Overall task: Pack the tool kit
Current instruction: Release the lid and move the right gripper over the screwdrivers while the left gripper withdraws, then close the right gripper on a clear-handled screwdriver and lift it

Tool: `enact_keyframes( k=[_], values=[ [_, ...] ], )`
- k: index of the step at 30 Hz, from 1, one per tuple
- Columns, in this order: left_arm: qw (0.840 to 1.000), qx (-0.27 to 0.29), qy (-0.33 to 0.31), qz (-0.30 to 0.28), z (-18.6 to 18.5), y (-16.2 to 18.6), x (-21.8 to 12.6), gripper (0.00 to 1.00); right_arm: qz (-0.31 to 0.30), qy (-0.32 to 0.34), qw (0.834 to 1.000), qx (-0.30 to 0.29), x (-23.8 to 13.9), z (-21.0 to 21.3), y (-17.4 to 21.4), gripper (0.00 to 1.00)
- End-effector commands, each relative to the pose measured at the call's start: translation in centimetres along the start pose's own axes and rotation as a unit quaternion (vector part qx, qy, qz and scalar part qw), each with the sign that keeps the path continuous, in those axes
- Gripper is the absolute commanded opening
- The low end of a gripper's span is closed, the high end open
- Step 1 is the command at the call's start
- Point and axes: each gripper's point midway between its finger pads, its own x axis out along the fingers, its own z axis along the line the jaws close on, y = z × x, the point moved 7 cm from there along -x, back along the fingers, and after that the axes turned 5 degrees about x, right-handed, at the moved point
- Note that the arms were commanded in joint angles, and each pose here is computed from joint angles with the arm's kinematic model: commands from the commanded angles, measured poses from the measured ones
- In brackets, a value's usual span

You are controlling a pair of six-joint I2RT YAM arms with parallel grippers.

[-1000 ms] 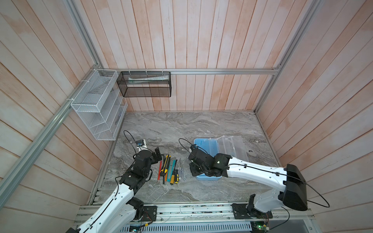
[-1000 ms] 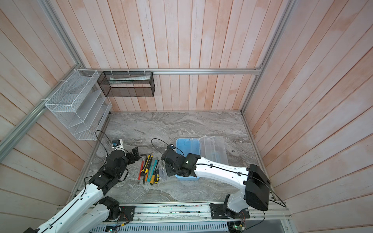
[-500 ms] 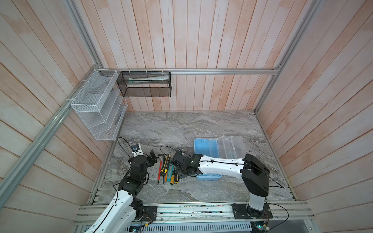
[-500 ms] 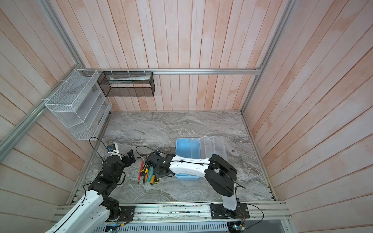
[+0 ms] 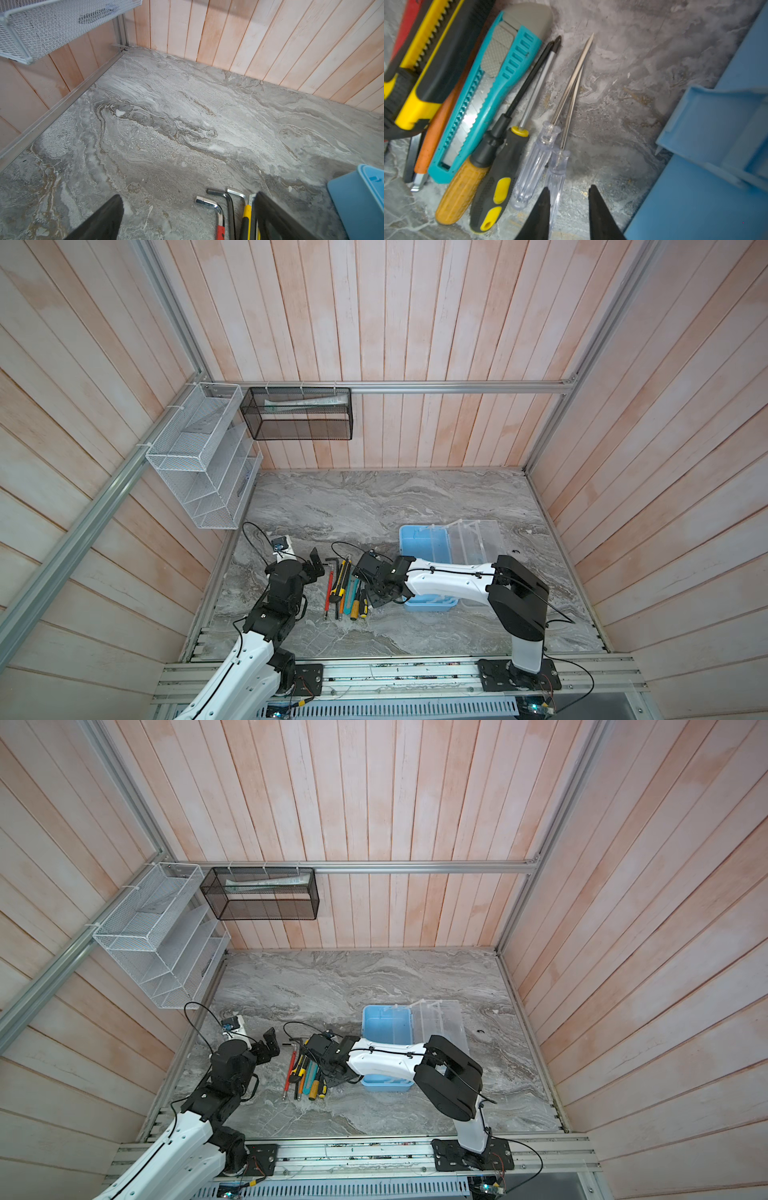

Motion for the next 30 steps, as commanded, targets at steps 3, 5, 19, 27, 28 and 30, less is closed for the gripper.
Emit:
enact_keyframes(
  k=[3,5,19,27,28,30],
  values=[
    [1.000,-0.001,-0.001,-0.012,0.1,-0.4,-0.1,1.00,0.013,0.007,1.000,-0.011,1.1,0.1,0.4,0.30],
    [1.000,-0.001,-0.001,-0.012,0.1,-0.5,-0.1,1.00,0.015,0.005,1.000,-0.012,1.4,0.2,0.4,0.30],
    [1.000,-0.001,-0.003,-0.011,0.1,-0.5,-0.1,1.00,0.037,0.027,0.999,-0.012,3.3,0.3,0.7,0.30],
    [1.000,0.000,-0.001,-0.011,0.0,-0.5,0.0,1.00,0.033,0.039,0.999,0.006,2.9,-0.1,0.7,0.15],
    [1.000,0.000,-0.001,-0.011,0.0,-0.5,-0.1,1.00,0.030,0.041,0.999,0.008,2.7,-0.2,0.6,0.12],
    [1.000,0.000,-0.001,-0.010,0.0,-0.4,0.0,1.00,0.023,0.041,0.999,0.012,2.4,-0.1,0.4,0.07]
  ],
)
